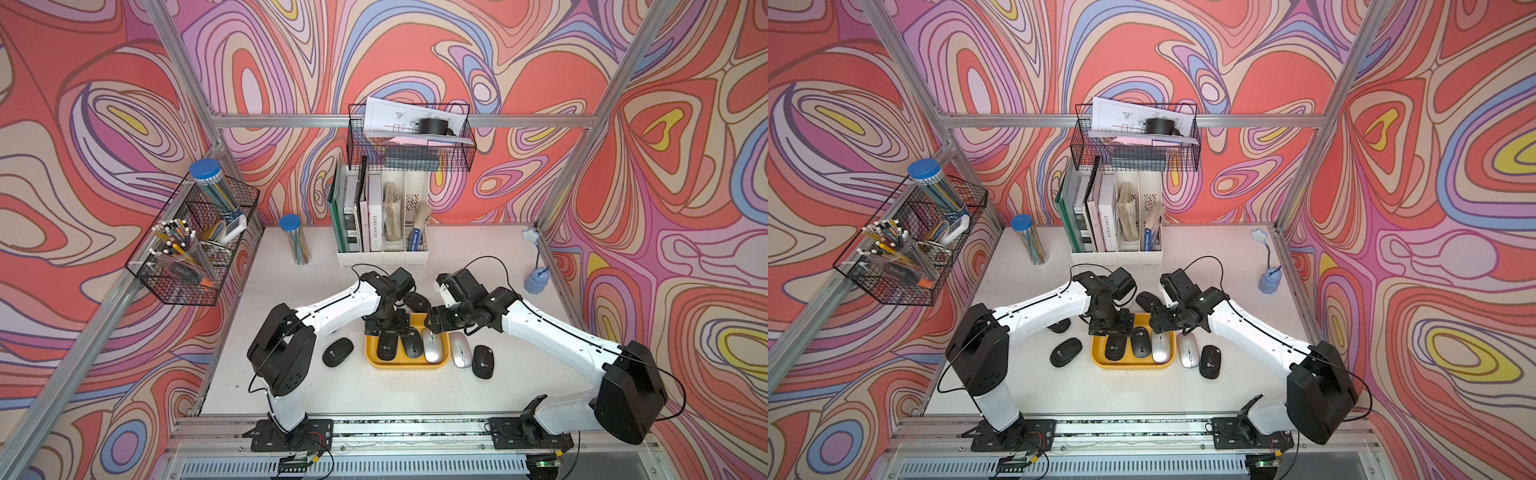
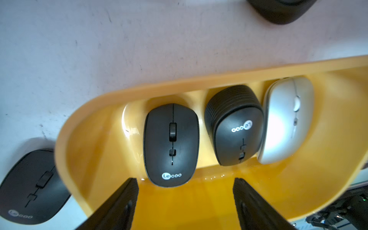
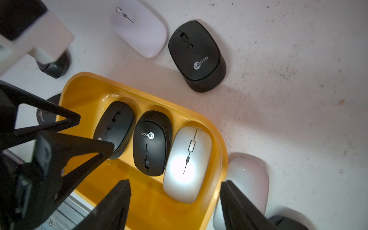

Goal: Put the mouse in the storage box
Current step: Place the mouse in the storage box, then pick up the mouse from the center of the board.

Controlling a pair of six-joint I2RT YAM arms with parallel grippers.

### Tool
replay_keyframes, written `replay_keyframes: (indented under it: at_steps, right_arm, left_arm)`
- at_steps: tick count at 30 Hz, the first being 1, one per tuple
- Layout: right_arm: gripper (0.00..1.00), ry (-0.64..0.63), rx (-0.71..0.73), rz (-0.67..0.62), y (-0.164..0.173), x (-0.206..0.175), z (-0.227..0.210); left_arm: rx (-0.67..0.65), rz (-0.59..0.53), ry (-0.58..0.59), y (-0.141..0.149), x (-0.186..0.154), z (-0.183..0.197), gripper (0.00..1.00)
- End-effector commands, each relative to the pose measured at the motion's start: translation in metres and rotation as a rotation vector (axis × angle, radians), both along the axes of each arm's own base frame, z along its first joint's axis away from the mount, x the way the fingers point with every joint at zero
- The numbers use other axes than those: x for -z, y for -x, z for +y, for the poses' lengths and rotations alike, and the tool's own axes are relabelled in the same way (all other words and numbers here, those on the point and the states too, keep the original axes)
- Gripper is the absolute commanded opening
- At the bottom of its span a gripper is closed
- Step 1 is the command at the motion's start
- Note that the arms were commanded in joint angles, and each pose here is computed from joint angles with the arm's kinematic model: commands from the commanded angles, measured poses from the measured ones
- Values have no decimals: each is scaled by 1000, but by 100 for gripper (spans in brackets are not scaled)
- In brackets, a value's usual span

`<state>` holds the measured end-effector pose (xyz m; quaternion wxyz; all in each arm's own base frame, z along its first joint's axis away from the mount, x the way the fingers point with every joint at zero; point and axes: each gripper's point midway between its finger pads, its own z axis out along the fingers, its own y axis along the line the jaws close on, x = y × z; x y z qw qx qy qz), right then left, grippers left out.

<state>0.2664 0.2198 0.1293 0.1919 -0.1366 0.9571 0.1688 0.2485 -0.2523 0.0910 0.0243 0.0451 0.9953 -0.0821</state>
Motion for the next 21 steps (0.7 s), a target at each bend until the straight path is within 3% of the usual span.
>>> replay_keyframes:
  at_steps: [1, 8, 13, 17, 21]
  right_arm:
    - [73, -24, -5, -37, -6, -16, 3]
    - [73, -45, 0, -52, -6, -25, 4]
    - [73, -80, 1, -61, -6, -28, 8]
    - [73, -93, -14, -51, -7, -25, 13]
    - [73, -86, -32, -62, -11, -25, 16]
  left_arm:
    - [-8, -5, -49, 7, -14, 14, 81]
    - [10, -75, -229, 11, -40, 64, 83]
    - [-108, -53, -256, 15, -42, 123, 84]
    - [-343, -10, -123, 5, -35, 150, 83]
    - [-576, 23, -80, -2, -21, 153, 85]
